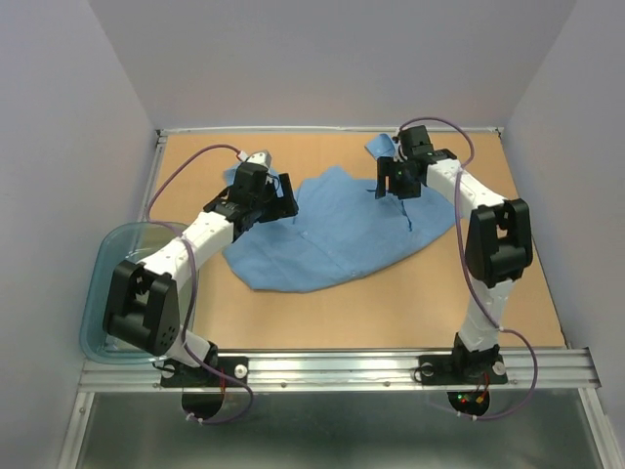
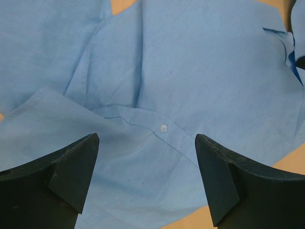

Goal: Fold and stack the long sleeve shirts
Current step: Flatten the shirt out

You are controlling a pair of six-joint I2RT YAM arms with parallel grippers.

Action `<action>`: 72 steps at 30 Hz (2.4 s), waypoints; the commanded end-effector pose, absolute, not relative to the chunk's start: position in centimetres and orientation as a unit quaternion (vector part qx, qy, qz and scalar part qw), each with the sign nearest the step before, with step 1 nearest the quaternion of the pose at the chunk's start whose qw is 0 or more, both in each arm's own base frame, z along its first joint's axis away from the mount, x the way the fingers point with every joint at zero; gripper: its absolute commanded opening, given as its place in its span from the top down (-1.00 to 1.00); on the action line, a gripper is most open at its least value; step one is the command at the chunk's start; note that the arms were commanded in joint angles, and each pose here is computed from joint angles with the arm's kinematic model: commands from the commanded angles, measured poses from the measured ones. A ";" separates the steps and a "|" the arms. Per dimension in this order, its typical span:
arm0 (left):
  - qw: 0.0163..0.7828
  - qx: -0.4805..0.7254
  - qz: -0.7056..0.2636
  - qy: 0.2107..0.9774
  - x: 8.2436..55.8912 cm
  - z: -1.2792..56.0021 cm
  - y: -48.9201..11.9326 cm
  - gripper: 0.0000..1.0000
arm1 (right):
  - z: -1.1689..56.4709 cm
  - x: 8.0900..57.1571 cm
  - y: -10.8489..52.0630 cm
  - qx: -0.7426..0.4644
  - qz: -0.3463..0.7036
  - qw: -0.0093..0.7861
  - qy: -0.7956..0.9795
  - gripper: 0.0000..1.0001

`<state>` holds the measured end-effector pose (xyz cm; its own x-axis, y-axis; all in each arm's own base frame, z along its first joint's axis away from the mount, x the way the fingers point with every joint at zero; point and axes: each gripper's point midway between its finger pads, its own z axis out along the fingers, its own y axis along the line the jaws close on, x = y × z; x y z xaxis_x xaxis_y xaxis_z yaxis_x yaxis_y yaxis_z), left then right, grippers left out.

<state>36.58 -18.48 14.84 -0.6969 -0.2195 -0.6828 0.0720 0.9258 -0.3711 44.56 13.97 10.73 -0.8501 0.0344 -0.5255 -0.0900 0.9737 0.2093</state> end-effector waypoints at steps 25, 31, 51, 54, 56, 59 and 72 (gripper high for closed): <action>0.355 -0.041 -0.195 0.914 49.7 9.3 -26.3 -0.86 | 25.0 38.5 20.6 -0.192 0.320 0.391 0.841 0.99; 0.459 -0.009 -0.272 0.845 56.0 22.0 -30.3 -0.86 | 23.3 27.0 30.1 -0.284 0.374 0.321 0.823 0.99; 0.447 -0.057 -0.261 0.854 31.6 22.6 -23.9 -0.89 | 20.0 35.1 14.2 0.013 0.081 0.404 0.911 -0.82; 0.419 -0.072 -0.253 0.869 30.3 19.6 -24.0 -0.90 | 20.9 38.0 12.9 0.039 0.057 0.417 0.906 -0.92; 0.424 -0.082 -0.232 0.872 30.3 18.8 -23.2 -0.90 | 19.7 39.7 13.1 0.044 0.045 0.405 0.912 -0.92; 0.446 -0.078 -0.191 0.871 30.8 18.6 -21.9 -0.89 | 20.5 42.7 13.2 0.052 0.034 0.420 0.905 -0.92; 0.390 -0.016 -0.127 0.912 28.7 14.4 -21.6 -0.90 | 14.4 51.3 14.8 0.073 0.015 0.399 0.914 -0.91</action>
